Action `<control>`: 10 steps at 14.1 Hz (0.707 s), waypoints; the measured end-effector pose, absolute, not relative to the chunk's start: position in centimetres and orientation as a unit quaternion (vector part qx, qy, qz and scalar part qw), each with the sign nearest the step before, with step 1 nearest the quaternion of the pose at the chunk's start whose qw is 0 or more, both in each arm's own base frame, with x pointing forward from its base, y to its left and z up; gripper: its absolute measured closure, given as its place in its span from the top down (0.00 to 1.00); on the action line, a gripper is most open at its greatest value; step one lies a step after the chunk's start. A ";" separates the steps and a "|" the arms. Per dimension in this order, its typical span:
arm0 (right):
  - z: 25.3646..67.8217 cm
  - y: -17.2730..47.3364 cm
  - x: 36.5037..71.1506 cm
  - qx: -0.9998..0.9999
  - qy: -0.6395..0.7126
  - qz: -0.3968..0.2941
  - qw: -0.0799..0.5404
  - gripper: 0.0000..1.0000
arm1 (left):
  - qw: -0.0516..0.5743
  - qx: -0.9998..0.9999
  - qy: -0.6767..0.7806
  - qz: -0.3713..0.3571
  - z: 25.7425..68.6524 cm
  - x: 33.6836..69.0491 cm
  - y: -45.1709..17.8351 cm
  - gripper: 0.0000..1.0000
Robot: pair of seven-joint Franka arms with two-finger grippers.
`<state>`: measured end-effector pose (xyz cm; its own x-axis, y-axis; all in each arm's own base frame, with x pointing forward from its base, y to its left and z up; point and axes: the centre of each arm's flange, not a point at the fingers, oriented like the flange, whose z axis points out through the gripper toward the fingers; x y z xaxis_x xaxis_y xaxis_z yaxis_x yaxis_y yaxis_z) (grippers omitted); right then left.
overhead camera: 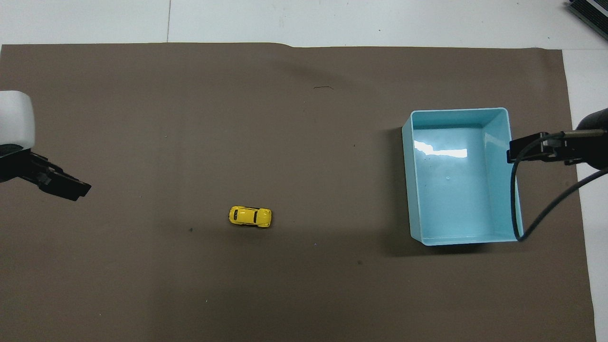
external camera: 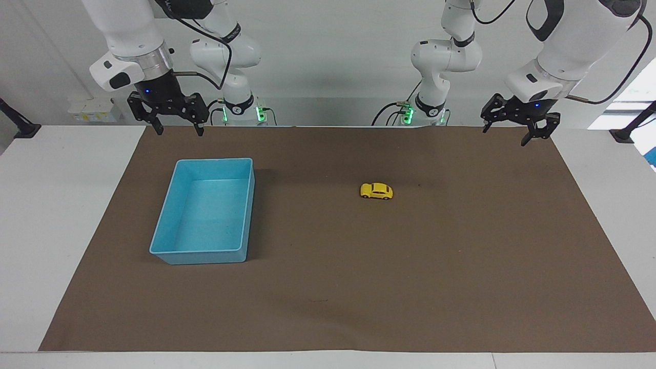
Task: Wind up and store yellow beetle car
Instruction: 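Move the left gripper toward the yellow toy car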
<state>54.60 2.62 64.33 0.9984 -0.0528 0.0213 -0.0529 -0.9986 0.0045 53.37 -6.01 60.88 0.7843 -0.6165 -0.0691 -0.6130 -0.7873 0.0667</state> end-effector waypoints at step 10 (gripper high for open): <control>64.3 2.6 54.6 1.000 -0.027 0.011 0.003 1.00 | 0.026 0.771 -0.636 -0.012 55.7 54.4 -9.4 1.00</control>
<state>54.61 2.59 64.33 0.9984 -0.0533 0.0213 -0.0534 -0.9986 0.0045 54.43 -9.39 55.70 0.1915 -0.9814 0.0153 -0.9801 -0.1904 0.0556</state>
